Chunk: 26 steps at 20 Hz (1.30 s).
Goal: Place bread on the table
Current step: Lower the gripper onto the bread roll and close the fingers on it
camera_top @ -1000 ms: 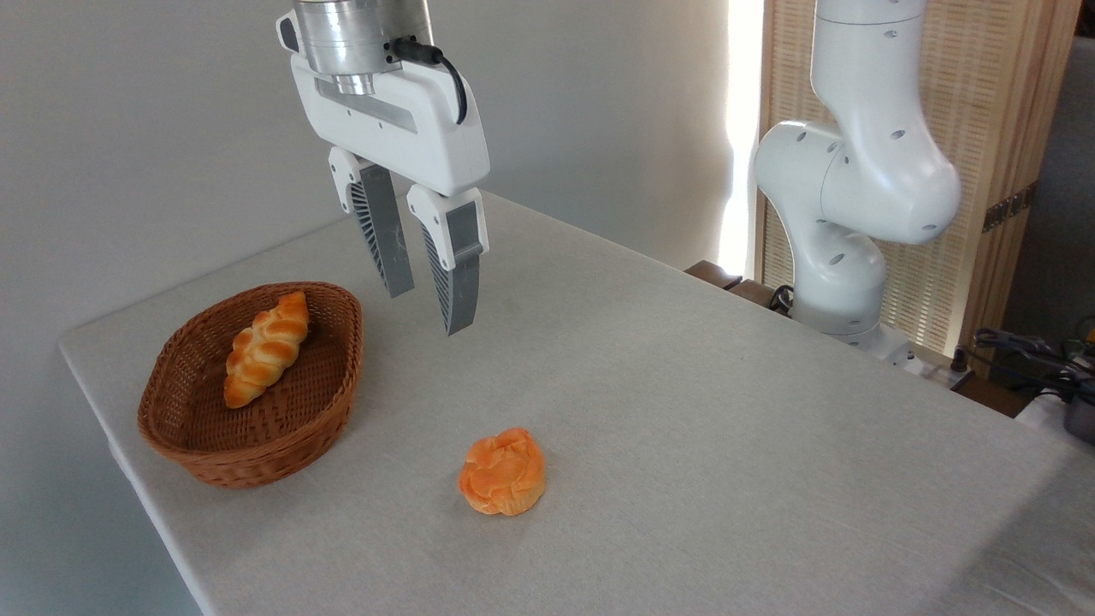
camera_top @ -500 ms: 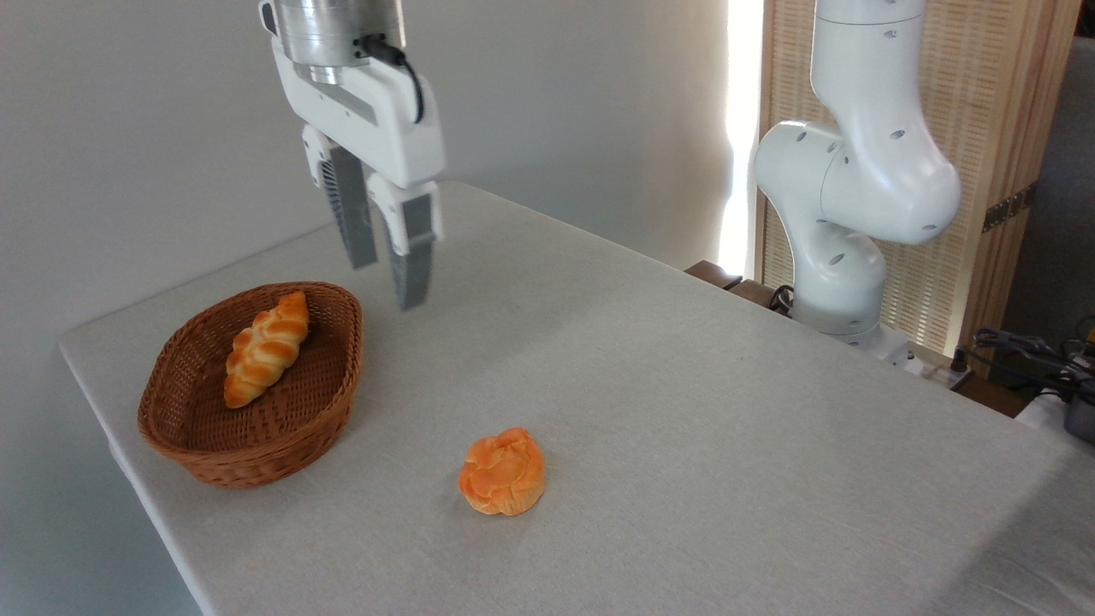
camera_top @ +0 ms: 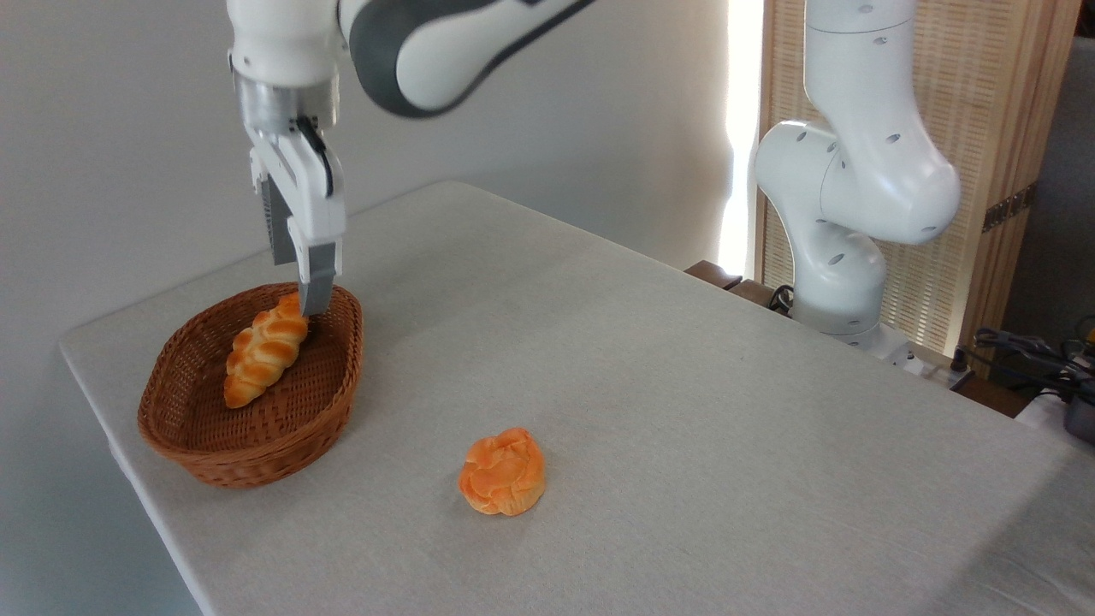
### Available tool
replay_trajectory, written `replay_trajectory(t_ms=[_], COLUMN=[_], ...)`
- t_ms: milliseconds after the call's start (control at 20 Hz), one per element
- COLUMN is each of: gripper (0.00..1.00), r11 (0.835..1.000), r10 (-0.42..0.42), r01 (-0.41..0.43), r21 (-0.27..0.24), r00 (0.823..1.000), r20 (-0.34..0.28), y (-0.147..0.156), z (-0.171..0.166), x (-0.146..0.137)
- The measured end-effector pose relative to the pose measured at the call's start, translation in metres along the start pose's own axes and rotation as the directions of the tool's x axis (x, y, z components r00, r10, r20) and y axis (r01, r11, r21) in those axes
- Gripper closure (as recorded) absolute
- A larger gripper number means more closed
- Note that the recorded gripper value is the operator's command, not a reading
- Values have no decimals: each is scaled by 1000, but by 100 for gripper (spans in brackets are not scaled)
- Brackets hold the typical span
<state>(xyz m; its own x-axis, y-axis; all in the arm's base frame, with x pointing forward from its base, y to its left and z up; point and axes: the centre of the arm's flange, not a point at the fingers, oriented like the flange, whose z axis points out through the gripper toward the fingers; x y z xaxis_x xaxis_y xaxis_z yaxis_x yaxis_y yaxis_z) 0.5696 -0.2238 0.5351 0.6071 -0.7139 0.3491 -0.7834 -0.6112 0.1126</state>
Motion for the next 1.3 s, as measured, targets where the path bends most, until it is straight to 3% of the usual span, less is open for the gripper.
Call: replay_trajectory(t_ms=[100, 300, 450, 600, 750, 1050, 1300], gripper=[0, 0, 0, 0, 0, 0, 55], r11=[993, 941, 894, 859, 848, 846, 849], r10=[-116, -338, -448, -511, -529, -533, -528], r01=[116, 336, 445, 506, 525, 530, 527], r21=[-14, -30, -59, -71, -76, -62, -45], r00=[992, 935, 889, 857, 847, 844, 847], r20=[-47, -107, -96, -70, -56, -57, -63], y=[-6, 4, 15, 18, 21, 29, 33], z=[14, 54, 89, 104, 112, 142, 157], x=[0, 19, 27, 27, 28, 32, 34])
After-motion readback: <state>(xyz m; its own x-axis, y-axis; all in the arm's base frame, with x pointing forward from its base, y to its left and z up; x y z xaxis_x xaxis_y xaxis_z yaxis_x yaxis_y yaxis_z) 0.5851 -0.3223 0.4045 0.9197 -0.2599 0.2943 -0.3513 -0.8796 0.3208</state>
